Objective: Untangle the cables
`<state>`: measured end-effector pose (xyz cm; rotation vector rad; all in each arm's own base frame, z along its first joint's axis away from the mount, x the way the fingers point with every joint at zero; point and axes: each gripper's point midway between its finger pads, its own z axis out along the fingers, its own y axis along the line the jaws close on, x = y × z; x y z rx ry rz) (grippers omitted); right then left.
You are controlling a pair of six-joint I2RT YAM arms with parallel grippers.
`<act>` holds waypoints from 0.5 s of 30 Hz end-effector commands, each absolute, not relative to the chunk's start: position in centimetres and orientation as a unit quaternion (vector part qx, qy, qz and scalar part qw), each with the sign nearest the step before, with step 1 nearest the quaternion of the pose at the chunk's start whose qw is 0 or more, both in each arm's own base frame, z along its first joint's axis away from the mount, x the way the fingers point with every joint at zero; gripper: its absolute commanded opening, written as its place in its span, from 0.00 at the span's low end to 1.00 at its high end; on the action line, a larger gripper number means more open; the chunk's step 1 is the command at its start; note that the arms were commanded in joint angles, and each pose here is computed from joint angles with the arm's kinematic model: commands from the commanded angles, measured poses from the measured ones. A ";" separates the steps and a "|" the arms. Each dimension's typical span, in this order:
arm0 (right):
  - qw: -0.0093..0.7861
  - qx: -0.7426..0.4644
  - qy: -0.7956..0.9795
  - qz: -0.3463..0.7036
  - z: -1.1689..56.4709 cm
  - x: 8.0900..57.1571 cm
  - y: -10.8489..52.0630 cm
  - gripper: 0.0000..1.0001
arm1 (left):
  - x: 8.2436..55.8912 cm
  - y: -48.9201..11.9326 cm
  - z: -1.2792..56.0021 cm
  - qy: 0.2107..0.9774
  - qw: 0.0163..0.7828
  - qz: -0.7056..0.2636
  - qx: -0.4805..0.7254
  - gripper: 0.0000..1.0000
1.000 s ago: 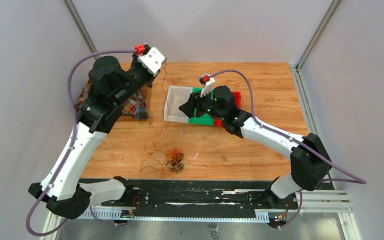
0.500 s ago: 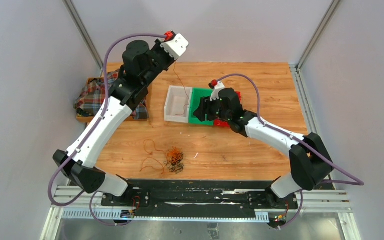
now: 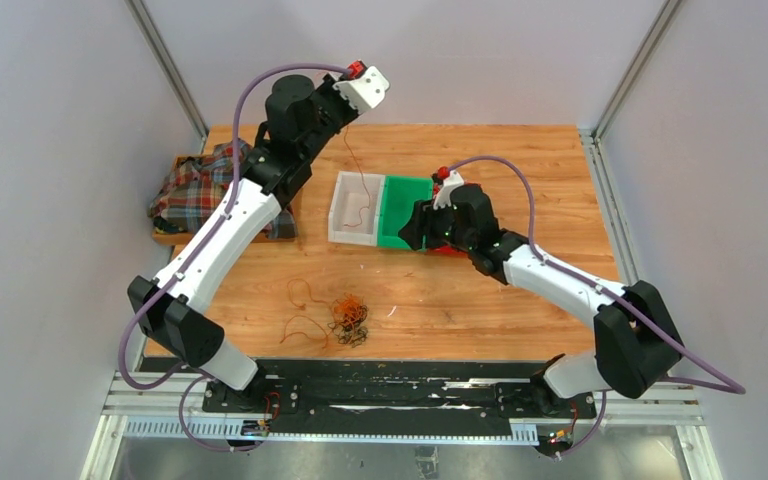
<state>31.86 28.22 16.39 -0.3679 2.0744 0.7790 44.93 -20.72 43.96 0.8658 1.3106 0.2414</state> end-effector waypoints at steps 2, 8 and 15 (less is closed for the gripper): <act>0.436 -0.124 0.836 0.308 16.4 32.3 26.9 0.54 | 45.7 -19.0 44.5 0.582 0.709 0.137 0.374 0.00; 0.442 -0.114 0.836 0.305 17.1 32.4 26.2 0.54 | 44.9 -20.5 38.5 0.641 0.647 0.072 0.408 0.00; 0.446 -0.086 0.839 0.300 17.3 32.4 24.3 0.54 | 43.1 -22.5 31.0 0.698 0.572 -0.003 0.431 0.00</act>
